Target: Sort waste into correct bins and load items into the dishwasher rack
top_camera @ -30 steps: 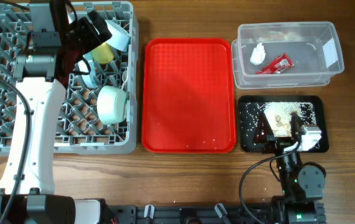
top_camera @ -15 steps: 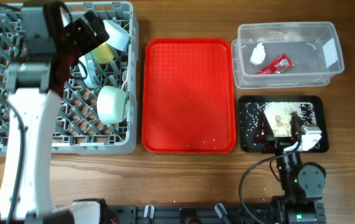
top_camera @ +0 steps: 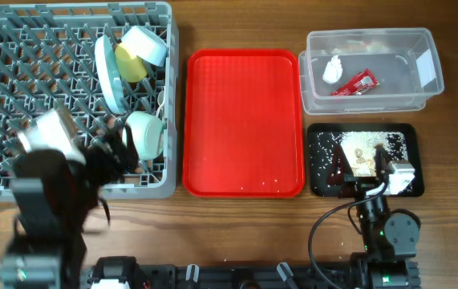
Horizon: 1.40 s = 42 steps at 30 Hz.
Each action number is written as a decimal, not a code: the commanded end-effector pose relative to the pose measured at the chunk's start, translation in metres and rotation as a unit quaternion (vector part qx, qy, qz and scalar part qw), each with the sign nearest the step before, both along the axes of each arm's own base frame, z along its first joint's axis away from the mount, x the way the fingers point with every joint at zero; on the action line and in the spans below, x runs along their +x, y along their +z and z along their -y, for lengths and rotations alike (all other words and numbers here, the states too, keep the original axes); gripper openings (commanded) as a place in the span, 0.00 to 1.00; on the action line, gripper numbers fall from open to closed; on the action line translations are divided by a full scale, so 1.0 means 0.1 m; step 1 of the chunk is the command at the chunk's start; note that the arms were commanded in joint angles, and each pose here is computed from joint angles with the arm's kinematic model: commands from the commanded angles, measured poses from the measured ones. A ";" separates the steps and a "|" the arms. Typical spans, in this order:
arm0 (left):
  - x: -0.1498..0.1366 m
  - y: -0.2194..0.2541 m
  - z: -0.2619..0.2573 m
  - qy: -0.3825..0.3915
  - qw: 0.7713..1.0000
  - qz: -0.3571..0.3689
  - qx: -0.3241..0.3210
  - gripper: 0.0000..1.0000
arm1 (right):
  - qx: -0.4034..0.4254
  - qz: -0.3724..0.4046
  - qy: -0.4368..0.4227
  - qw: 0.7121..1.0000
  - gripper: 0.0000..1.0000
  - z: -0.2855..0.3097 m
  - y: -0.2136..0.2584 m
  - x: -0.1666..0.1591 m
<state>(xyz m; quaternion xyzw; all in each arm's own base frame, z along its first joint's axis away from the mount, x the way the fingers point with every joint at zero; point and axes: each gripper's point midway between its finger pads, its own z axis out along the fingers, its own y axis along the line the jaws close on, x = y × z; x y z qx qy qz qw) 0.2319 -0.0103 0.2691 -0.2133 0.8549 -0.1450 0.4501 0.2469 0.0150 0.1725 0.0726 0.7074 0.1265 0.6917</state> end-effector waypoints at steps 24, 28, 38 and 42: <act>0.15 -0.97 -0.07 0.007 0.959 0.285 0.000 1.00 | -0.008 0.006 0.000 1.000 1.00 0.00 0.02 0.00; 0.14 -1.11 -0.10 -0.023 0.959 0.258 0.115 1.00 | -0.008 0.006 0.000 1.000 1.00 0.00 0.02 0.00; 0.14 -1.11 -0.04 -0.042 0.955 0.260 0.134 1.00 | -0.009 0.006 0.000 1.000 1.00 0.00 0.02 0.00; 0.14 -1.11 -0.04 -0.042 0.955 0.261 0.134 1.00 | -0.008 0.006 0.000 1.000 1.00 0.00 0.02 0.00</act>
